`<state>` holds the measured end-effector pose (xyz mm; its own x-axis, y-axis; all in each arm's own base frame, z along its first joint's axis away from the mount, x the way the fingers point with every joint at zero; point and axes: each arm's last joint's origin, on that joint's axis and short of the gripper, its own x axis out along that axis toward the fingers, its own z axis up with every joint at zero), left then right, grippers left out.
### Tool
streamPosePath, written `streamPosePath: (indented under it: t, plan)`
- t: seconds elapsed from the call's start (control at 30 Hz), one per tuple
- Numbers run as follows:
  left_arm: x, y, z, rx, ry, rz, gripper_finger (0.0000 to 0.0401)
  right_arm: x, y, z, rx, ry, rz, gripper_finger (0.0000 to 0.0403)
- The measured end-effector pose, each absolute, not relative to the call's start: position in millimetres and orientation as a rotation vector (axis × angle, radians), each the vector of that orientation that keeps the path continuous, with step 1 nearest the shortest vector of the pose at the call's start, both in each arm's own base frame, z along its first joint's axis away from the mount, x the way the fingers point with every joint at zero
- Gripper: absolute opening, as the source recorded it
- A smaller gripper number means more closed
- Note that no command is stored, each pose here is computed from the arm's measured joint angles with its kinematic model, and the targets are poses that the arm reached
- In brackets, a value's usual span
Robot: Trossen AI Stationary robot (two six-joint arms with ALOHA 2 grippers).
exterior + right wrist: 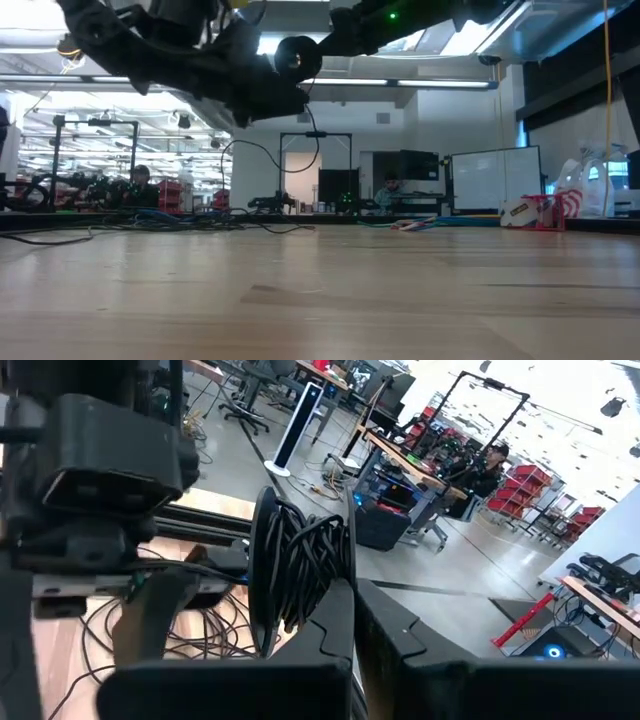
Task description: Coiling cords
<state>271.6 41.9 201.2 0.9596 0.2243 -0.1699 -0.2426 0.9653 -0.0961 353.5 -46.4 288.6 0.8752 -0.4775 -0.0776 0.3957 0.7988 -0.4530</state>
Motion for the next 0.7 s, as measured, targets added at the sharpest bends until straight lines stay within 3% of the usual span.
streamPosePath:
  t: [0.23, 0.53, 0.7]
  plan:
    - [279, 43, 193, -0.080, 0.165, 0.229, 0.0141, 353, -46, 287, -0.444, 0.204, -0.469, 0.0005]
    - [278, 52, 197, 0.126, 0.148, 0.303, 0.0012, 355, -45, 291, -0.423, 0.151, -0.414, 0.0005]
    - [273, 68, 193, 0.192, 0.218, 0.437, 0.0013, 355, -44, 291, -0.422, 0.146, -0.408, 0.0005]
